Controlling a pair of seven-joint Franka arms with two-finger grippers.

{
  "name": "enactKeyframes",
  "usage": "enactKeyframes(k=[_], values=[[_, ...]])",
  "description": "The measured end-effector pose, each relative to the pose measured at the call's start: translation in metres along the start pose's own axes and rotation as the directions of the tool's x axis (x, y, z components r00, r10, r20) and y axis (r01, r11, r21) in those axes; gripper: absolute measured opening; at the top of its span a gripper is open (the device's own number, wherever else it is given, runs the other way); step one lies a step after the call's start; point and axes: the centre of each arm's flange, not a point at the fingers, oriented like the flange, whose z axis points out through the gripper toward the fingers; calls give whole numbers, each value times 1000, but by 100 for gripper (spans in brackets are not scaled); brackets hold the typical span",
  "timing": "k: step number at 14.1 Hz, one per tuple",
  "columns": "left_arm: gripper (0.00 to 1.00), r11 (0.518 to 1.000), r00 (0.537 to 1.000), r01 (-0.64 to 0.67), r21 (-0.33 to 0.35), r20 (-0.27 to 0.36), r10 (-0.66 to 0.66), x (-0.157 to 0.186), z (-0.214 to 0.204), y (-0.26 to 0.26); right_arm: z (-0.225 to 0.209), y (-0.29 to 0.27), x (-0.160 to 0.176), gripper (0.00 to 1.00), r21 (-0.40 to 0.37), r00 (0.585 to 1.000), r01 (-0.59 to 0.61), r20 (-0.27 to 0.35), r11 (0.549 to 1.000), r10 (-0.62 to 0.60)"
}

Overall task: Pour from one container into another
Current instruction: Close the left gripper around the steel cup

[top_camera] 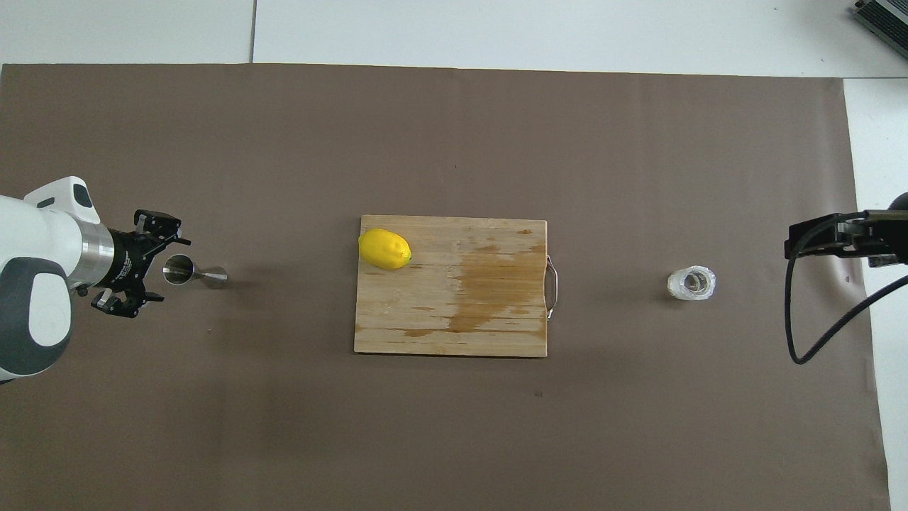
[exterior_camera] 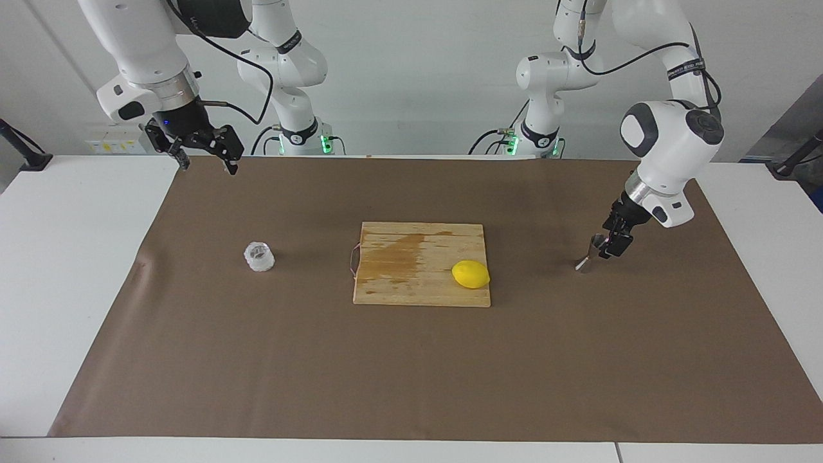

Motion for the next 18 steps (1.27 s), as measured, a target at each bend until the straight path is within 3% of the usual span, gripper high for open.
enactKeyframes(k=[14, 18], values=[[100, 998, 998, 55, 0, -1, -55, 1, 24, 1, 0, 0, 0, 100, 0, 1000, 0, 0, 1000, 0], [91, 997, 997, 78, -10, 18, -78, 1, 27, 0, 0, 0, 0, 100, 0, 1000, 0, 0, 1000, 0]])
